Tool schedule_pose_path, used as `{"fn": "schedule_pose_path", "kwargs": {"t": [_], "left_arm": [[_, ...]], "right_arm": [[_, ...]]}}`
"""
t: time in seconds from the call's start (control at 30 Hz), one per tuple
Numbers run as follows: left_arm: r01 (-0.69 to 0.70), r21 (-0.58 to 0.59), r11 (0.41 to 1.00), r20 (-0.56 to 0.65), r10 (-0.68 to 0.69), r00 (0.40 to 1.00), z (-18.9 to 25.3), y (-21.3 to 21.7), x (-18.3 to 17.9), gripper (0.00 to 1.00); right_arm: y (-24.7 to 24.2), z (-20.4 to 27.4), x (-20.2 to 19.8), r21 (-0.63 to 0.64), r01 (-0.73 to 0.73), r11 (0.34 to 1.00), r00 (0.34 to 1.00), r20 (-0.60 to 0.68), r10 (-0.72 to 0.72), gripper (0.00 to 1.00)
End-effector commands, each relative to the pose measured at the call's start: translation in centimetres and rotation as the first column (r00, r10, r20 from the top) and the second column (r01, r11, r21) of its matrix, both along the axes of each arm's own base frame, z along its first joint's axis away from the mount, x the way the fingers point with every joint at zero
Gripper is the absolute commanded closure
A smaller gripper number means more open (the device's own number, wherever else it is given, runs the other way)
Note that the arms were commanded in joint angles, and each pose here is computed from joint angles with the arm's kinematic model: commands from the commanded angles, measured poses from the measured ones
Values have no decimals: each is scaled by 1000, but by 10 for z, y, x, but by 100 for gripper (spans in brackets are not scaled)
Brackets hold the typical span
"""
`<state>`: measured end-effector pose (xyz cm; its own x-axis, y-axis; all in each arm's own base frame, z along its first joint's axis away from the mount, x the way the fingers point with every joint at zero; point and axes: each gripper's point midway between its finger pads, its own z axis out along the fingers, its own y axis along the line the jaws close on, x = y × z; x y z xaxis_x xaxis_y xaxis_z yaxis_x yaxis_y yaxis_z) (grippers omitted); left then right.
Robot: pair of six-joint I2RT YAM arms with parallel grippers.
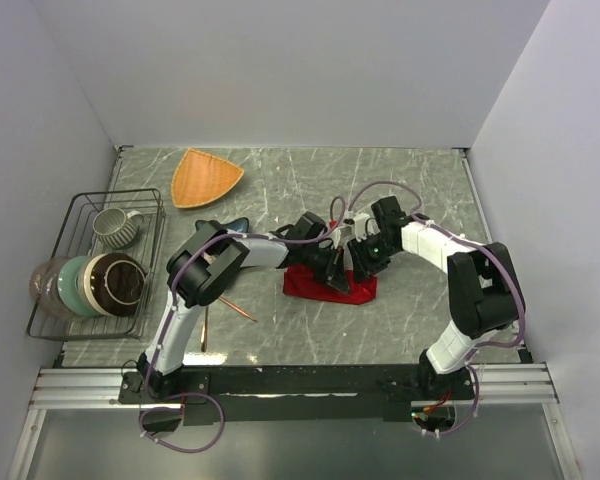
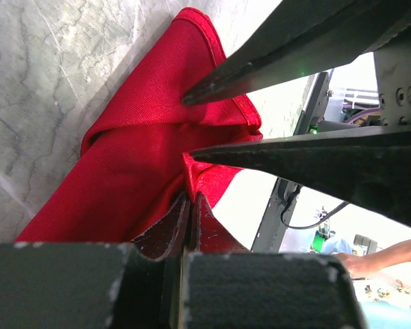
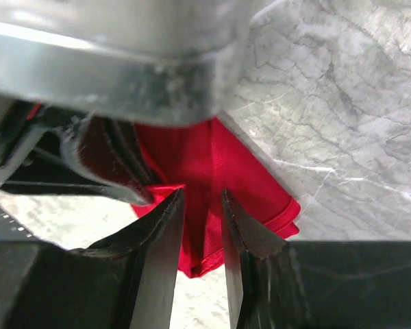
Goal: Fold the napkin into a case and place the utensils inside
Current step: Insert the top corner of the smaller rectangle folded napkin into the folded napkin.
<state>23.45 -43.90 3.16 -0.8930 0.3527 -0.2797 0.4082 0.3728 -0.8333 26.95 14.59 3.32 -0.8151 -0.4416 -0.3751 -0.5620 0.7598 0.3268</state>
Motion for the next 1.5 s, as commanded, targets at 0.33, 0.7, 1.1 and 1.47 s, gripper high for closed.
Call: {"fn": "schedule_pose_path", "kwargs": {"t": [0.33, 0.7, 1.1, 1.47], "left_arm": [[-28, 72, 997, -62, 32, 998, -23, 10, 4, 99], [-25, 77, 997, -76, 31, 997, -27, 11, 4, 99], [-29, 84, 996, -83, 36, 996, -29, 11, 5, 99], [-30, 84, 996, -79, 36, 996, -30, 11, 7, 99]], "right_arm": [[-6, 0, 19, -94, 11, 996, 993, 119, 1, 96], [2, 32, 28, -60, 11, 998, 988, 154, -1, 85], [-1, 4, 12, -135, -11, 991, 988, 150, 31, 69], [-5, -8, 14, -169, 14, 986, 986, 168, 15, 80]]}}
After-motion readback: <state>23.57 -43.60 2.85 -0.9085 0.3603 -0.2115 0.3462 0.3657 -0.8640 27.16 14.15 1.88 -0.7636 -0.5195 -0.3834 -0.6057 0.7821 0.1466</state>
